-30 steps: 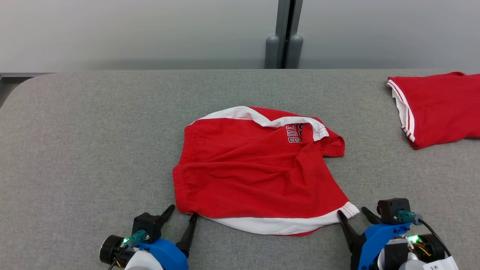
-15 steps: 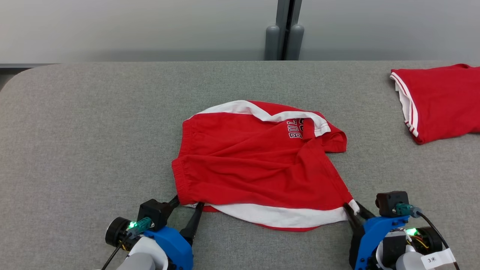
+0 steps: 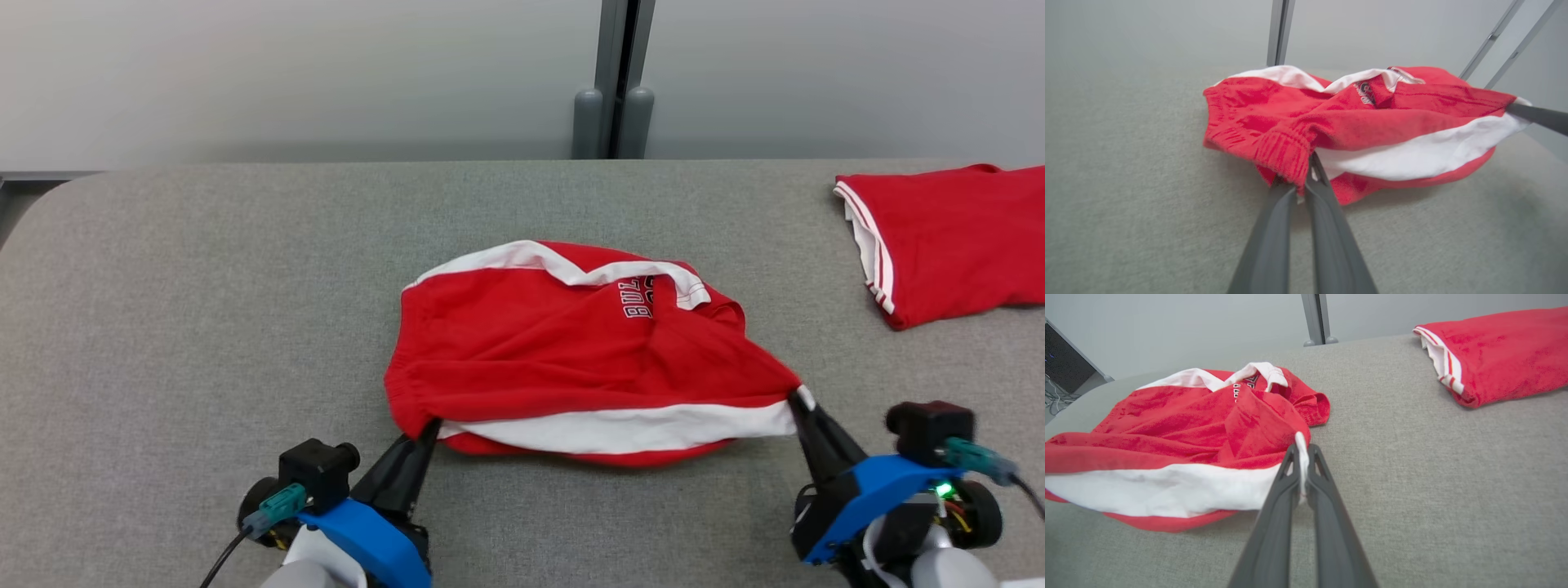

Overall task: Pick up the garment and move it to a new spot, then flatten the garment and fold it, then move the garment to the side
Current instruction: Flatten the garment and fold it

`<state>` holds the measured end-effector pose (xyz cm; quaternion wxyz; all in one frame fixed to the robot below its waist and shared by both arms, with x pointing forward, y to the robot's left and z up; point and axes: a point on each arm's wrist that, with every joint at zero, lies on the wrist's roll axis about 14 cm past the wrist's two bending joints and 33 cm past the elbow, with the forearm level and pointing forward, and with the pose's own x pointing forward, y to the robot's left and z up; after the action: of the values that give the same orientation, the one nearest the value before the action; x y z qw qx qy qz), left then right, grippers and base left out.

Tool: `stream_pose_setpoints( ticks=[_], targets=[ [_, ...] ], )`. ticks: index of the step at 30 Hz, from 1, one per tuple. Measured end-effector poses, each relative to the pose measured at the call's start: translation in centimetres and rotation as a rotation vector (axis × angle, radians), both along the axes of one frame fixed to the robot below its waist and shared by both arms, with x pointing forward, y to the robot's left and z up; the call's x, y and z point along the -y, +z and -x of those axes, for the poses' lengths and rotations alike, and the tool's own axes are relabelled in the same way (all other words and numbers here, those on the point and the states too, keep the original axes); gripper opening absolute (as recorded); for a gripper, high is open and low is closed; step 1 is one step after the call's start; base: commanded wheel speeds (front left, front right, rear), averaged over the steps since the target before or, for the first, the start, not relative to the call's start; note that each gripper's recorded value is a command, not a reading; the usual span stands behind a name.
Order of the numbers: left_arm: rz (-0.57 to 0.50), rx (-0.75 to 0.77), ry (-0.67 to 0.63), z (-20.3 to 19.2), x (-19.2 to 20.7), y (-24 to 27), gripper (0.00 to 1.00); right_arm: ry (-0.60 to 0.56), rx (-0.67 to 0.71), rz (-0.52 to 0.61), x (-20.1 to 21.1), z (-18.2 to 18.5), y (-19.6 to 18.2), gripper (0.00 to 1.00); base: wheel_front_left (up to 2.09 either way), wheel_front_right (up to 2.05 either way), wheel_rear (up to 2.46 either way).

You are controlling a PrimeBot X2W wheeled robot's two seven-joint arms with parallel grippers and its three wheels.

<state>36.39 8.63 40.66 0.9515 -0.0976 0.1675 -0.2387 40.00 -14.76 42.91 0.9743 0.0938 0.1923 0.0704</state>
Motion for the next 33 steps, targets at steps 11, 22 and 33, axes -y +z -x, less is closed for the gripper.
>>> stream_pose_setpoints(
  ticks=[11, 22, 33],
  targets=[
    [0.325, 0.184, -0.169, 0.8, 3.2, 13.3, 0.0, -0.087, 0.287, -0.164, 3.3, 1.3, 11.8, 0.0, 0.0, 0.0, 0.0],
    [0.395, 0.213, -0.362, -2.3, 5.7, 19.6, 0.0, -0.035, 0.496, -0.102, 3.1, -1.8, 20.8, 0.0, 0.0, 0.0, 0.0],
    [0.326, 0.143, -0.297, -16.8, 5.7, 17.1, 0.0, 0.031, 0.482, -0.07, 1.3, -15.8, 21.3, 0.0, 0.0, 0.0, 0.0]
  ],
)
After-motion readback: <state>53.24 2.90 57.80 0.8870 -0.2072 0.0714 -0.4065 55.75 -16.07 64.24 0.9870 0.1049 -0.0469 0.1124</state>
